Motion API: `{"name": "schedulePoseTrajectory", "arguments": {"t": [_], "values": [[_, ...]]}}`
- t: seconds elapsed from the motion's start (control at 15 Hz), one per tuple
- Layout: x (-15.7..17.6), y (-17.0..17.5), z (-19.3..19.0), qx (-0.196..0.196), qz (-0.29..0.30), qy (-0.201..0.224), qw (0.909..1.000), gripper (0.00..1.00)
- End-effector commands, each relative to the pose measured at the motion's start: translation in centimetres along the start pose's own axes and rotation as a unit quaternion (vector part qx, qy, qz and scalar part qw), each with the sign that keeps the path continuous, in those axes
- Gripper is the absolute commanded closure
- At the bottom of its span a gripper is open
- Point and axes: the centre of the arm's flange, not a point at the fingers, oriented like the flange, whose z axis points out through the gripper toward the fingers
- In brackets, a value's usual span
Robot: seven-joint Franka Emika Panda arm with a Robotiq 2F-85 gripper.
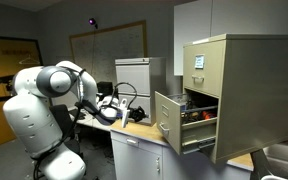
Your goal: Close the bottom drawer of the beige file cabinet
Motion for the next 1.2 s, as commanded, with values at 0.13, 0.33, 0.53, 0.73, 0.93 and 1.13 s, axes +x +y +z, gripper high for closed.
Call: {"name": "schedulePoseTrajectory", "arguments": {"t": [0.13, 0.33, 0.53, 0.73, 0.93, 1.13], "values": [[6.3, -2.0, 10.0, 0.044, 0.075, 0.036, 0.9956, 1.0], [8.0, -1.0, 14.9, 0.002, 0.08, 0.079, 0.9937, 1.0], [8.0, 1.1, 18.2, -0.061, 0.047, 0.122, 0.9895, 1.0], [7.8, 4.1, 21.4, -0.115, 0.039, 0.142, 0.9823, 1.0], [7.2, 7.4, 24.1, -0.164, 0.021, 0.156, 0.9738, 1.0], [6.9, 10.5, 26.4, -0.213, 0.004, 0.161, 0.9637, 1.0]]}}
